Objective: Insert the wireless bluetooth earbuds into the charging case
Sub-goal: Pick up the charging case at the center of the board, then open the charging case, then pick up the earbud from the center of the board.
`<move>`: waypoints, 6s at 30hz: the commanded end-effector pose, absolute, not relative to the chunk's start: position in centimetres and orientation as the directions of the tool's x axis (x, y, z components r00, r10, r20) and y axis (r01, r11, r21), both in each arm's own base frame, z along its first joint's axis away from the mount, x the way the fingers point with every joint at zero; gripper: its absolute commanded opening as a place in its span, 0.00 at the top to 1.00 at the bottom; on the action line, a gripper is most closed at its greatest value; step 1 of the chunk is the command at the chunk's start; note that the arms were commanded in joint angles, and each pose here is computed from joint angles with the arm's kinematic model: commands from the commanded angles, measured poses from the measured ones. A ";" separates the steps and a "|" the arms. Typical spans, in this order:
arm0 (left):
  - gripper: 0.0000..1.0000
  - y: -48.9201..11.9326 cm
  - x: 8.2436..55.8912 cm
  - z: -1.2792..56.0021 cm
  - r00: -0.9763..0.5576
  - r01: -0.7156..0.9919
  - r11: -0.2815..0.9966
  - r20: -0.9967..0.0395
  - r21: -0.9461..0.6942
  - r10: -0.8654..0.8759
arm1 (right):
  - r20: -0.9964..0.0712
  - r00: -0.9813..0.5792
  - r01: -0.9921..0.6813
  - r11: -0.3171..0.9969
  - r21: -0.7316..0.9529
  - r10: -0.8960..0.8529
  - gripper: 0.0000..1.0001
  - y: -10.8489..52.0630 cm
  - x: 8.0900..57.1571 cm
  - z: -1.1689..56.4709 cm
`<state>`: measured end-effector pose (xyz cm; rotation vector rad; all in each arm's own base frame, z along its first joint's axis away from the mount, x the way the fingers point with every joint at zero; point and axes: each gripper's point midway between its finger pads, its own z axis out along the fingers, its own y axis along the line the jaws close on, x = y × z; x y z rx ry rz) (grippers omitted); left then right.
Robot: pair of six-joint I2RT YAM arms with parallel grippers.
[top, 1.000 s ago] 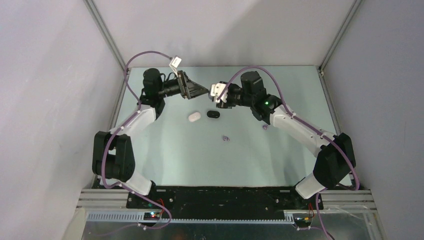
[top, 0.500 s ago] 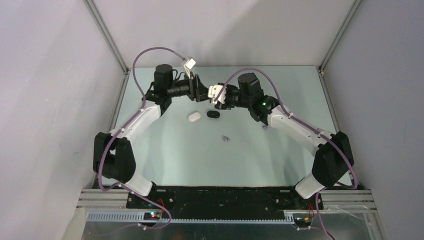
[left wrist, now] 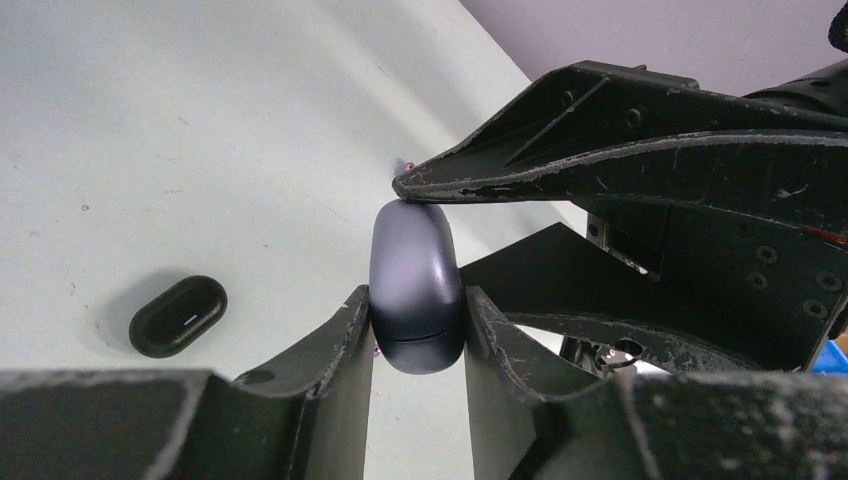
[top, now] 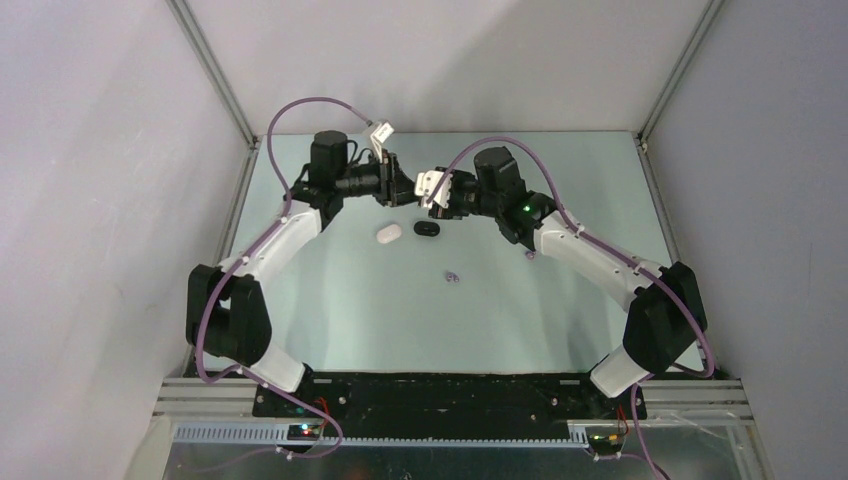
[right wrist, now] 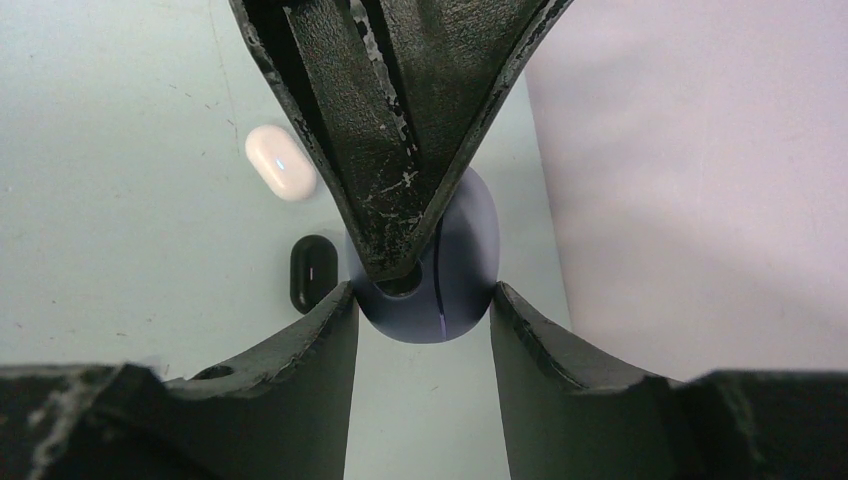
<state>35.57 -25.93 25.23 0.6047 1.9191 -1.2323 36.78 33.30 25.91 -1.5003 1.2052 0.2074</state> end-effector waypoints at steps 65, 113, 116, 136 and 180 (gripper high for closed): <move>1.00 -25.0 32.0 26.5 -0.060 0.996 0.072 -0.971 -0.045 0.229 | -0.905 -0.059 -0.998 0.011 0.061 -0.422 0.61 35.6 33.7 25.0; 1.00 -24.5 32.0 24.7 -0.148 0.989 0.019 -0.964 -0.147 0.221 | -0.901 -0.071 -0.982 0.186 -0.011 -0.429 0.59 33.5 37.9 26.3; 1.00 -24.6 32.0 24.6 -0.146 0.989 0.010 -0.965 -0.148 0.219 | -0.905 -0.074 -0.978 0.209 -0.017 -0.418 0.58 33.1 38.9 26.8; 1.00 -24.0 33.1 25.0 -0.172 0.985 0.028 -0.965 -0.170 0.196 | -0.925 -0.059 -0.965 0.259 -0.043 -0.375 0.54 29.2 38.0 31.2; 1.00 -18.1 33.7 29.6 -0.303 0.829 0.454 -0.944 -0.328 -0.128 | -0.625 -0.070 -0.996 0.023 0.083 -0.777 0.70 28.8 35.3 6.8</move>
